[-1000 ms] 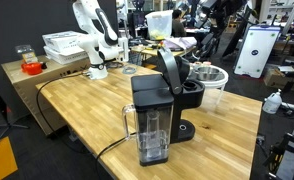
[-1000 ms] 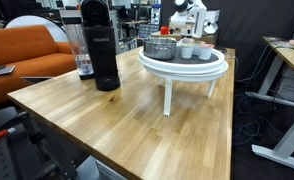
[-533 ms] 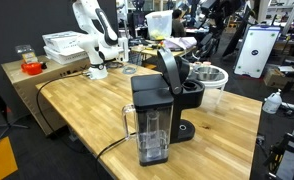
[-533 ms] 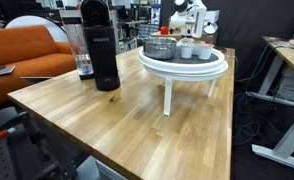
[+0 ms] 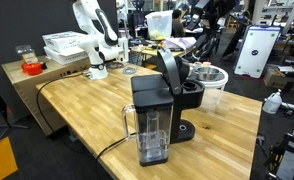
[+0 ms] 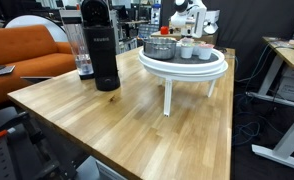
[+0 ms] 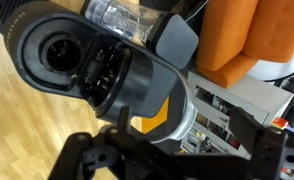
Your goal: Close the lid of the coffee maker
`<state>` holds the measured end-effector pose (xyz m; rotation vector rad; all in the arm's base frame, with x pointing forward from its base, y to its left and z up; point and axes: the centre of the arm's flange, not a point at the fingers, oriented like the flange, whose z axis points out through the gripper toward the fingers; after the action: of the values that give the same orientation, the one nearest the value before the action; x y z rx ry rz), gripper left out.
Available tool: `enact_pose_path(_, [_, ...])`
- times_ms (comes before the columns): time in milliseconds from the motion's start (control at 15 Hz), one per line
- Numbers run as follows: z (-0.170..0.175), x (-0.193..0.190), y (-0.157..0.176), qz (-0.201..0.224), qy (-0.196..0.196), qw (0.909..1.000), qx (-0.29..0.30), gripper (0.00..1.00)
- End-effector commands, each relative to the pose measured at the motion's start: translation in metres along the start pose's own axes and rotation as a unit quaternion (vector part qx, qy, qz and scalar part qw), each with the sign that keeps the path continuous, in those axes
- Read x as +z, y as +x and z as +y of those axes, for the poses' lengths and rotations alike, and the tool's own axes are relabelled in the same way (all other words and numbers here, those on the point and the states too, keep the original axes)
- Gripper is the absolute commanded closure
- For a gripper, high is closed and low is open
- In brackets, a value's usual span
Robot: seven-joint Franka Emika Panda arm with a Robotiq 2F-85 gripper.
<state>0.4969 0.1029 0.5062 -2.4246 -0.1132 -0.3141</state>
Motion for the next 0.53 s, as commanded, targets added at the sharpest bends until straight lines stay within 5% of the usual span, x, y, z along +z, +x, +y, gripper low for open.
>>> enact_pose_path(0, [-0.021, 0.016, 0.025, -0.002, 0.006, 0.9996, -0.027, 0.00])
enact_pose_path(467, [-0.040, 0.041, 0.055, -0.003, 0.037, 0.9989, -0.029, 0.00])
